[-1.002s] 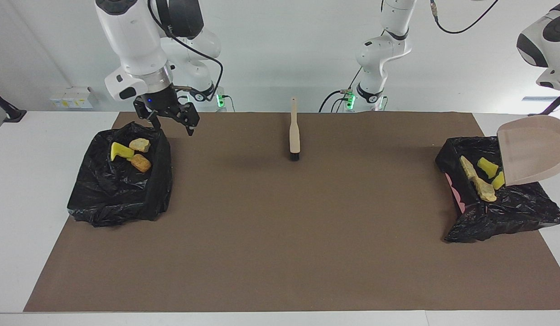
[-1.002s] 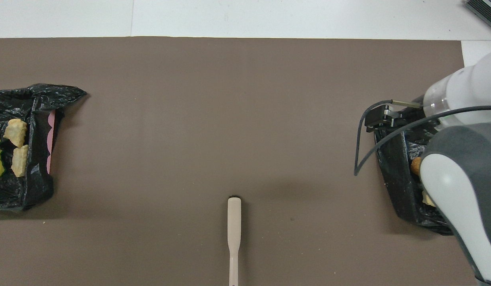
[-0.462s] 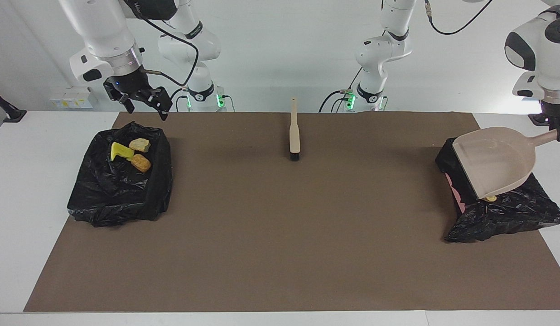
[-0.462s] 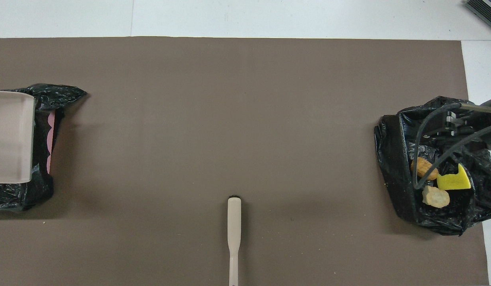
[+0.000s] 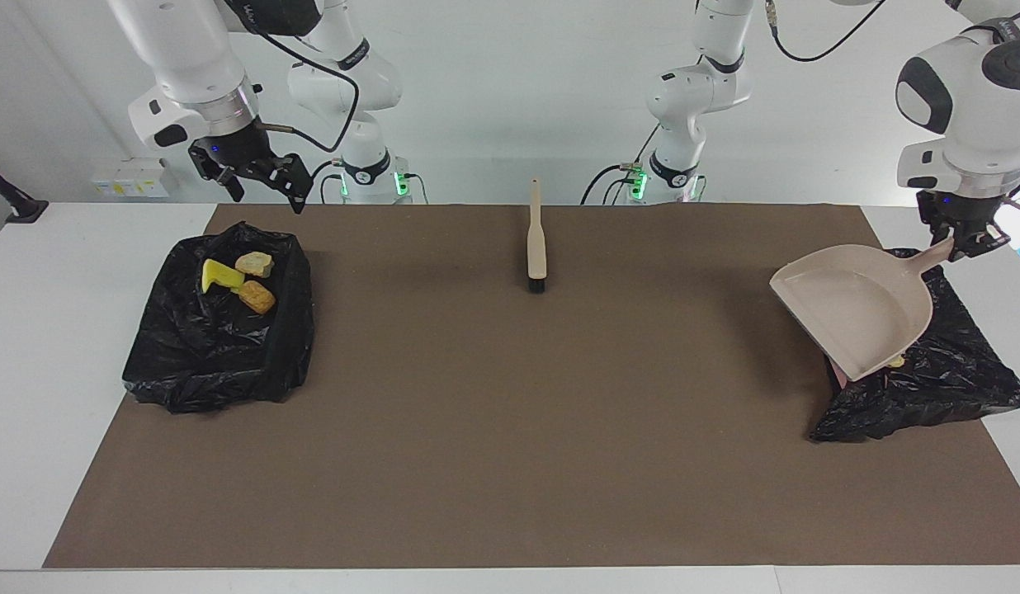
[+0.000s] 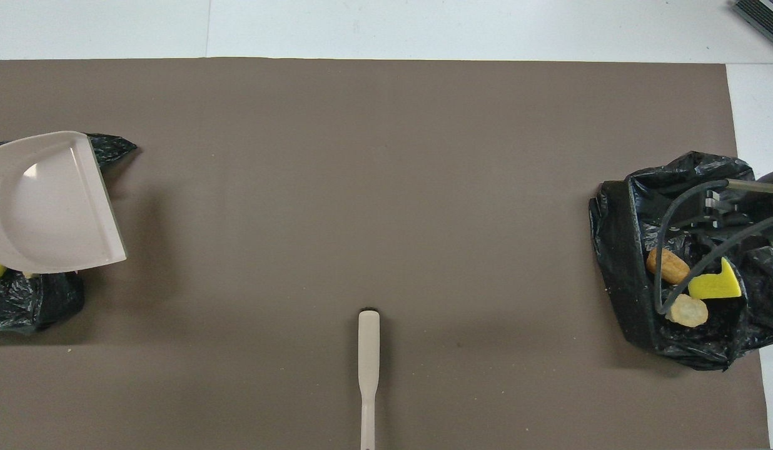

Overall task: Sweep and dump trash in bin
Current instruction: 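Return the empty dustpan to the table center with the left gripper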

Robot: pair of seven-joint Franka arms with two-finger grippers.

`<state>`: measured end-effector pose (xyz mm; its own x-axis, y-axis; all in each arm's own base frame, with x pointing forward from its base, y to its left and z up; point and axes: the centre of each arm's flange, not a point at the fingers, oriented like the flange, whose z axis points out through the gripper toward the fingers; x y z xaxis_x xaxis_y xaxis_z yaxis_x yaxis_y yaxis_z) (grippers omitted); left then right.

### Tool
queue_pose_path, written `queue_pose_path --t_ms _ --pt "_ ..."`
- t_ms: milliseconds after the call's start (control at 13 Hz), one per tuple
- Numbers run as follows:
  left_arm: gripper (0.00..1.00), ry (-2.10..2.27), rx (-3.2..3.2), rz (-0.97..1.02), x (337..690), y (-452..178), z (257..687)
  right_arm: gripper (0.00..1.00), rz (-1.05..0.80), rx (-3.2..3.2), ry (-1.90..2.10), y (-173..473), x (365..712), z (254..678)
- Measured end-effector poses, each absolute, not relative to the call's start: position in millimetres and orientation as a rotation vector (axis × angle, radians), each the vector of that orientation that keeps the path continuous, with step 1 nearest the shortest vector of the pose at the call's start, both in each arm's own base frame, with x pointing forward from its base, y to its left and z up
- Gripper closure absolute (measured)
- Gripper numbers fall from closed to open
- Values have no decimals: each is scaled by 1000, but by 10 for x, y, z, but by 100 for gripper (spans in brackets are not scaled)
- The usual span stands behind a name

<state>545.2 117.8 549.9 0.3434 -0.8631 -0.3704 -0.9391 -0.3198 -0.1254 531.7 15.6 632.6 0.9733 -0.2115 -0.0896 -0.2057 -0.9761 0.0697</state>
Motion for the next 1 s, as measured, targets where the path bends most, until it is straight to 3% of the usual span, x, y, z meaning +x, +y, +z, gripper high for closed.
queue_pose_path --t_ms 1002 --pt "68 738 -2990 199 4944 -1754 5439 0 -83 3069 -325 155 5364 6361"
